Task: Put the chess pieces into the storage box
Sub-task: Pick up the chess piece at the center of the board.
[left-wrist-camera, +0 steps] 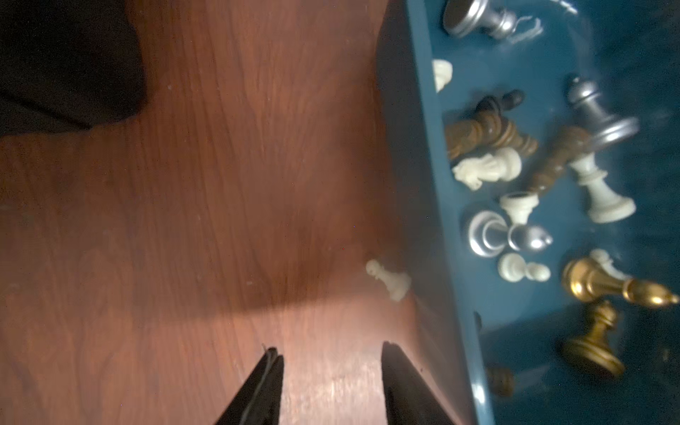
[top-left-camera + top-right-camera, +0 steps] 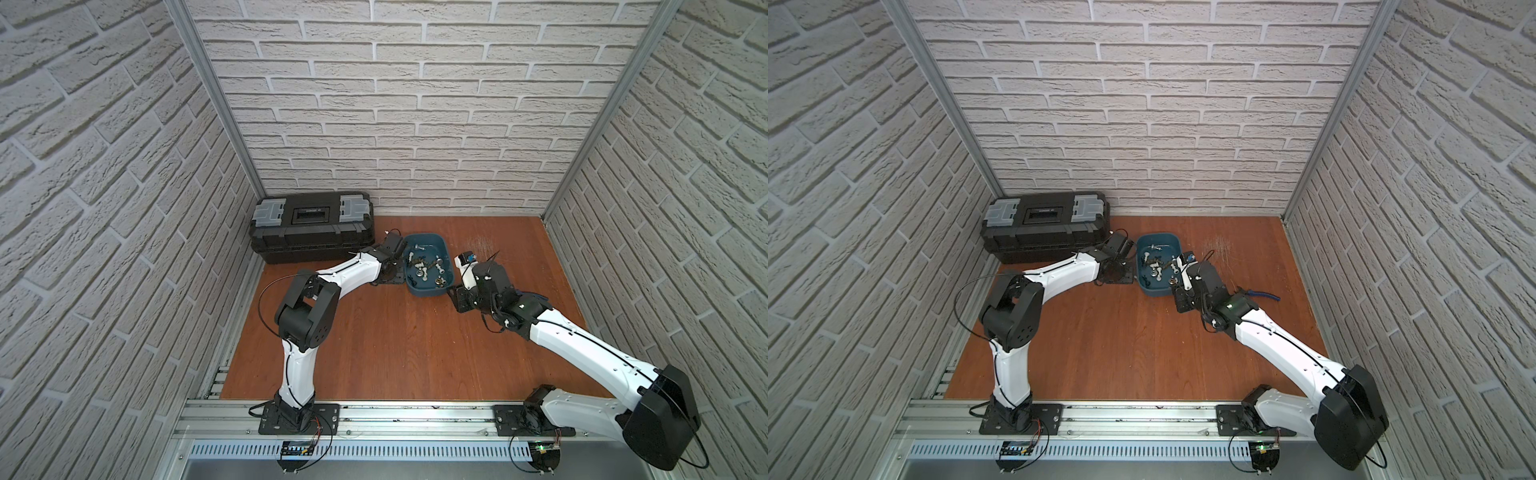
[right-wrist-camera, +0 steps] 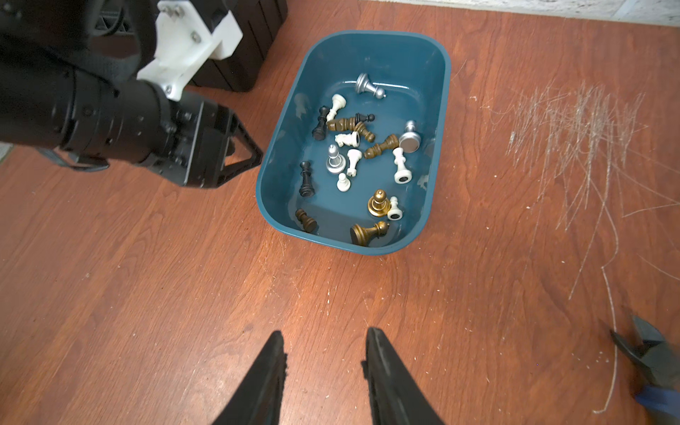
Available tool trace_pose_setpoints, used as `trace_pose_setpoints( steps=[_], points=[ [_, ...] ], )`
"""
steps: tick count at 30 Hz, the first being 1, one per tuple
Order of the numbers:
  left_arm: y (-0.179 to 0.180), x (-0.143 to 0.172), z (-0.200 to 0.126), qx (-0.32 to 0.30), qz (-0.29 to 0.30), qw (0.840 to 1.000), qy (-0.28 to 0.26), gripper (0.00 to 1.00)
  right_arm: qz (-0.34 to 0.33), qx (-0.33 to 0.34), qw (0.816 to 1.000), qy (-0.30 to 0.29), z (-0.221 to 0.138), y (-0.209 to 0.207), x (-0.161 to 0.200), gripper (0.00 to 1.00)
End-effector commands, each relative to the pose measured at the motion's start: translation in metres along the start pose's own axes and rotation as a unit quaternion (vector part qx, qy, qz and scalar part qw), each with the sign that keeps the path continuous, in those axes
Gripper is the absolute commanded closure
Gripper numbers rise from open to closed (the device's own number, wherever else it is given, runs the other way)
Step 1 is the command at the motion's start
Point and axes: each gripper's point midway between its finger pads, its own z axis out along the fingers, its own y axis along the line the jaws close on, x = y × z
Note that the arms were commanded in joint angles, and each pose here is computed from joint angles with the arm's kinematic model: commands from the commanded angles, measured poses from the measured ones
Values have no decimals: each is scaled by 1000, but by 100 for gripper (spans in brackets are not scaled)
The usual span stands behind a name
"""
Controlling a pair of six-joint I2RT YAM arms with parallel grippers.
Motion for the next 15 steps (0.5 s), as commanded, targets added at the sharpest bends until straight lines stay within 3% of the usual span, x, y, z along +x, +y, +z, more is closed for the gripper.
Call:
trace_pose_setpoints(
  steps=[1, 15],
  points=[
    [-14, -8, 12, 23, -5, 1000, -4, 51, 10, -12, 1000, -12, 4, 5, -9, 60],
    [-26, -9, 30, 28, -10, 1000, -6, 50, 20, -29, 999, -2, 13, 11, -2, 60]
  ],
)
